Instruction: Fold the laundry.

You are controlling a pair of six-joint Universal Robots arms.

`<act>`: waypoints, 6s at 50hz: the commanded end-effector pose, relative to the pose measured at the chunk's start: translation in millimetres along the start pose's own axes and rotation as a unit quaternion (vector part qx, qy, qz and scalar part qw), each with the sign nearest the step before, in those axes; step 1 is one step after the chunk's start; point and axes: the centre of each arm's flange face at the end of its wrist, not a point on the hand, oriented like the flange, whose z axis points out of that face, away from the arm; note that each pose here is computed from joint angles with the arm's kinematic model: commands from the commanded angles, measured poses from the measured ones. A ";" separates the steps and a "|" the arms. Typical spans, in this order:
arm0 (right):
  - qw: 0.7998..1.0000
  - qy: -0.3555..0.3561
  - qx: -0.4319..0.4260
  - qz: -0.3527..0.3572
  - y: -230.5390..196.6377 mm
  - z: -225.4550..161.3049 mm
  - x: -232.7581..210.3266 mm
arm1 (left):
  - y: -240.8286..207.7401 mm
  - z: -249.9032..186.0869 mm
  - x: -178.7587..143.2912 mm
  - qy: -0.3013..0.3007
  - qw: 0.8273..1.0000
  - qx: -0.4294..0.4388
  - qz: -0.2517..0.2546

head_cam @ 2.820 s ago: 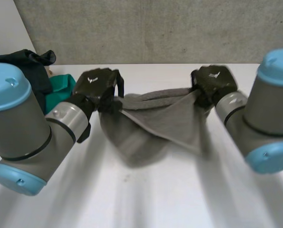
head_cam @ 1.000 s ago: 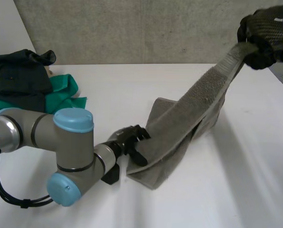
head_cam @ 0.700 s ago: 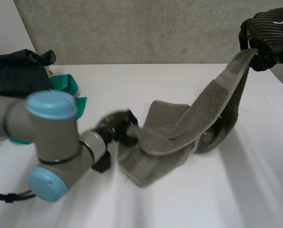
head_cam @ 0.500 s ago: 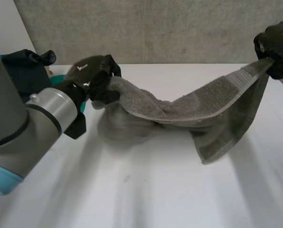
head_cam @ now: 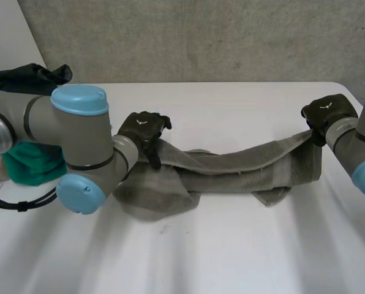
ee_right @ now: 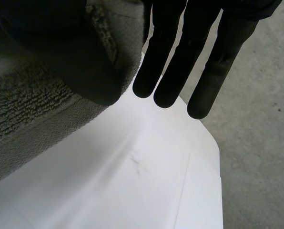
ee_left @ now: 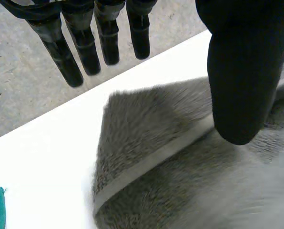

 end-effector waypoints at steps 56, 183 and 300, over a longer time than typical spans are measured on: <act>0.994 0.045 0.029 -0.092 -70.5 -102.3 110.3 | -69.7 -85.7 -86.2 -0.020 0.996 0.052 -0.063; 0.983 -0.109 -0.033 0.146 9.0 -37.8 -51.2 | -33.5 -96.5 -23.4 -0.044 0.991 0.106 0.065; 0.907 0.135 0.390 0.084 -150.6 -8.8 95.2 | -132.0 -38.9 -72.5 -0.162 0.918 0.324 0.164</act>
